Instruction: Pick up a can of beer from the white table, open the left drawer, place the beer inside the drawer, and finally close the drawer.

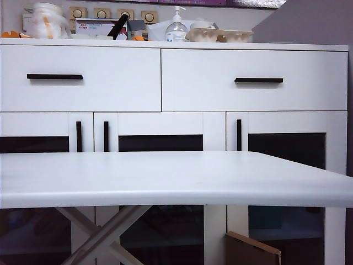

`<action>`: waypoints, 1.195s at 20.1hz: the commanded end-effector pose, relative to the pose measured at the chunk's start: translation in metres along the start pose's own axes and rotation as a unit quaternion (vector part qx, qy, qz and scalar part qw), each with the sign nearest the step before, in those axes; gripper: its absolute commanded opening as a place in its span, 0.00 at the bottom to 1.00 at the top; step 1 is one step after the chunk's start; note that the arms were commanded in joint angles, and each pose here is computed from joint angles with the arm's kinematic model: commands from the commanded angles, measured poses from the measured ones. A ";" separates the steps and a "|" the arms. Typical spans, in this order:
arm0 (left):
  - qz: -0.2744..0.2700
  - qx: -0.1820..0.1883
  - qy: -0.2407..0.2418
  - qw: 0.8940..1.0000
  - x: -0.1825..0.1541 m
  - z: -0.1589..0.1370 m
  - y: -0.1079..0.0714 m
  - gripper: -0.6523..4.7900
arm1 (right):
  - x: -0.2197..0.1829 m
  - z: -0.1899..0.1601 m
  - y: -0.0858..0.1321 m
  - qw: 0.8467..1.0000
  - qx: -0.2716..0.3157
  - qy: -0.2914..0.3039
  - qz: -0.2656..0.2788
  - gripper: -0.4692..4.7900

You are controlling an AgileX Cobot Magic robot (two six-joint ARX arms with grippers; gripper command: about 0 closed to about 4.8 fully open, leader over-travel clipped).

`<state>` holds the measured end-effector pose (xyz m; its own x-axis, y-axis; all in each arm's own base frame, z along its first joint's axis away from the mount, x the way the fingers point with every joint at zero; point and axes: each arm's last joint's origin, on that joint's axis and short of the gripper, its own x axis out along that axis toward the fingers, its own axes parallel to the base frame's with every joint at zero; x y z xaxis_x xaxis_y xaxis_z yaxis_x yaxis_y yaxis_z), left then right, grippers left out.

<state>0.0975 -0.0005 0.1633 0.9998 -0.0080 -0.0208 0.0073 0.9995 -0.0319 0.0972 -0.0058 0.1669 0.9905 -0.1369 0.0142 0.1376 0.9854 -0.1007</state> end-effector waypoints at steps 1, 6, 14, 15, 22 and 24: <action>-0.001 -0.001 -0.002 1.000 0.000 0.001 0.000 0.11 | 0.000 0.001 0.000 1.000 0.002 -0.006 0.002 0.09; -0.001 -0.001 -0.002 1.000 0.000 0.001 0.000 0.11 | 0.000 -0.002 0.001 1.000 0.000 0.009 0.005 0.09; -0.001 -0.001 -0.003 1.000 0.000 0.001 0.000 0.11 | -0.001 0.004 0.006 0.999 0.003 -0.019 0.030 0.09; -0.001 -0.001 -0.003 1.000 0.000 0.001 0.000 0.11 | -0.001 0.004 0.006 0.999 0.004 -0.019 0.030 0.09; -0.001 -0.001 -0.003 1.000 0.000 0.001 0.000 0.11 | -0.001 0.004 0.006 0.999 0.004 -0.019 0.029 0.09; -0.001 -0.001 -0.002 1.000 0.000 0.001 0.000 0.11 | -0.001 0.004 0.006 0.999 0.003 -0.019 0.029 0.09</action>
<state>0.0974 -0.0005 0.1632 0.9997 -0.0076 -0.0223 0.0069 0.9995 -0.0319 0.0973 0.0004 0.1683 0.9969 -0.0732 0.0290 0.0757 0.9922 -0.0990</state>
